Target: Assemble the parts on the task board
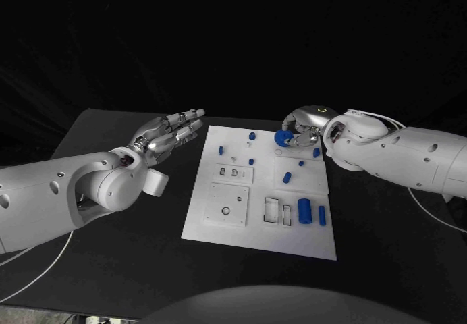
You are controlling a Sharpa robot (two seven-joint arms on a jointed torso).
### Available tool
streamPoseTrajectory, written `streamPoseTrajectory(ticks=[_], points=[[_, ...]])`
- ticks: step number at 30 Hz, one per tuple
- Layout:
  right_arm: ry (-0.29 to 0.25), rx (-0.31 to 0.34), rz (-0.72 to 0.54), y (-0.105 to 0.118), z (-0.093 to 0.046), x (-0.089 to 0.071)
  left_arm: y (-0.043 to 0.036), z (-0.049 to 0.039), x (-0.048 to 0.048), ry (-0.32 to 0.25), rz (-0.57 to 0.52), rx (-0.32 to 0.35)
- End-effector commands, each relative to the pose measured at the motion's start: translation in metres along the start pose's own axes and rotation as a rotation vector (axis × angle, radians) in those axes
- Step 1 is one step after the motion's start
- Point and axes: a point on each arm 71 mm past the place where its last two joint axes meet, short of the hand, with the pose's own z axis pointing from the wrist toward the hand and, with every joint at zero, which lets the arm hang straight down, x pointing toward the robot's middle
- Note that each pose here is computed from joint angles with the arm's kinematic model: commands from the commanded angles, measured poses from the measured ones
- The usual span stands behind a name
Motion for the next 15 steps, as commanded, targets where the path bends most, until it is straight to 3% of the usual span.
streamPoseTrajectory(ticks=[1,15], points=[[-0.001,-0.036,0.005,0.011,0.003,-0.002,-0.0007,0.0008,0.0027,0.021,-0.003,0.005],[0.057,-0.125,0.031,0.059,0.033,-0.001,-0.0005,0.0023,0.0046,0.026,-0.004,0.004]])
